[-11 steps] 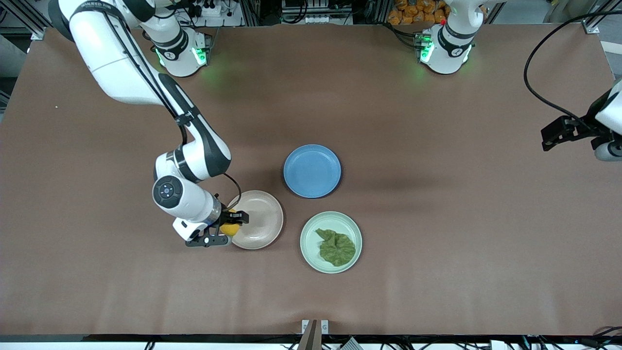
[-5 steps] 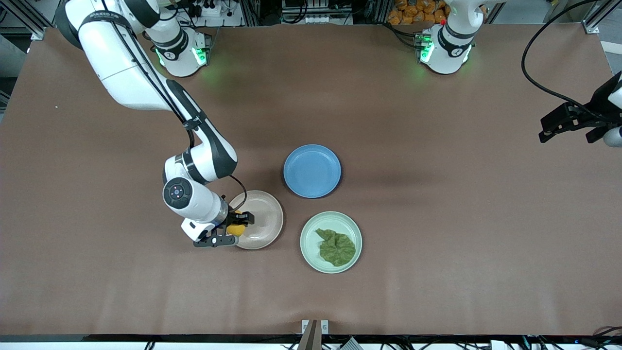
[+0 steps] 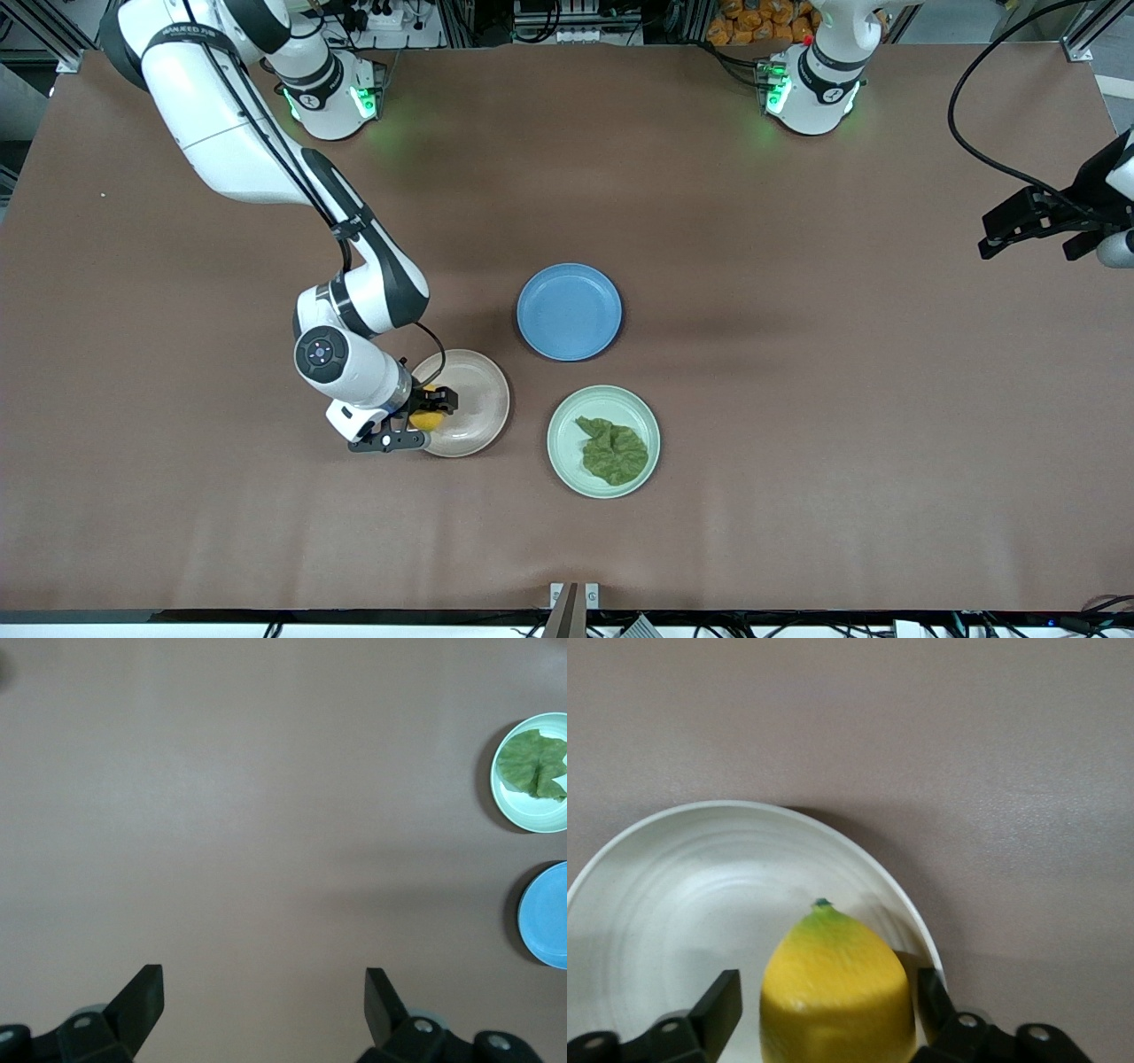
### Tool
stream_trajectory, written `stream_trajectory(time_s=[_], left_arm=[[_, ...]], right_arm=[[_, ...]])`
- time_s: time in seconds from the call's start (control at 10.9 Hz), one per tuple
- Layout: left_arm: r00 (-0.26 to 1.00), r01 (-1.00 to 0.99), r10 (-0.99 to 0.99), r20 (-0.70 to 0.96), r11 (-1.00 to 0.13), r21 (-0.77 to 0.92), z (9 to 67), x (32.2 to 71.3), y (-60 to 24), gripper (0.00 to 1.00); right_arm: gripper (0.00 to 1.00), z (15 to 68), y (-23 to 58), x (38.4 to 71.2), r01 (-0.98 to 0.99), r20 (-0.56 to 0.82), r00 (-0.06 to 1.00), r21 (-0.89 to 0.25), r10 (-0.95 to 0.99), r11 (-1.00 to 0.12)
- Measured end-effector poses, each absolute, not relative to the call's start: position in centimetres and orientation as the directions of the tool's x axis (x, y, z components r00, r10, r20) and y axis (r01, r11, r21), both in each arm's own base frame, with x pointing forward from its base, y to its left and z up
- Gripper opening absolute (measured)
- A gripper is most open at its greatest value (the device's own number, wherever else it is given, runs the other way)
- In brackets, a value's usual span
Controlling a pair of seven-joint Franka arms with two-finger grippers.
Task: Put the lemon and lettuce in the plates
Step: 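Move the lemon onto the beige plate and open the right gripper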
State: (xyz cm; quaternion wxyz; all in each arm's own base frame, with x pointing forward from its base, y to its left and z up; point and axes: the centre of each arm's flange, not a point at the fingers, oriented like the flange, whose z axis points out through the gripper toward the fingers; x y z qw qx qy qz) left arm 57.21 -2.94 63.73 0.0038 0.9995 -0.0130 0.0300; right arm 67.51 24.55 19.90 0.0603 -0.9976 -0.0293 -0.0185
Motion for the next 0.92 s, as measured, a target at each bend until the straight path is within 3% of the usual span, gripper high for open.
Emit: stream_trajectory(time_s=[0.18,0.55,0.92], left_arm=[[0.998,-0.032,-0.031,0.054,-0.999,0.007,63.4,57.2,-3.3,1.00],[0.998,-0.035,-0.035,0.052,-0.999,0.007,63.3,57.2,-3.4,1.00],[0.997,-0.052,-0.053,0.048,-0.999,-0.015,63.1,57.2,-4.1,1.00]], right_arm=[[1.00,19.9,24.5,67.5,0.061,0.041,0.998,-0.119,0.057,-0.991],[1.00,20.4,23.9,68.1,0.026,0.036,0.999,-0.118,0.022,-0.993],[1.00,24.3,21.9,69.5,-0.006,-0.107,0.994,-0.076,0.002,-0.997]])
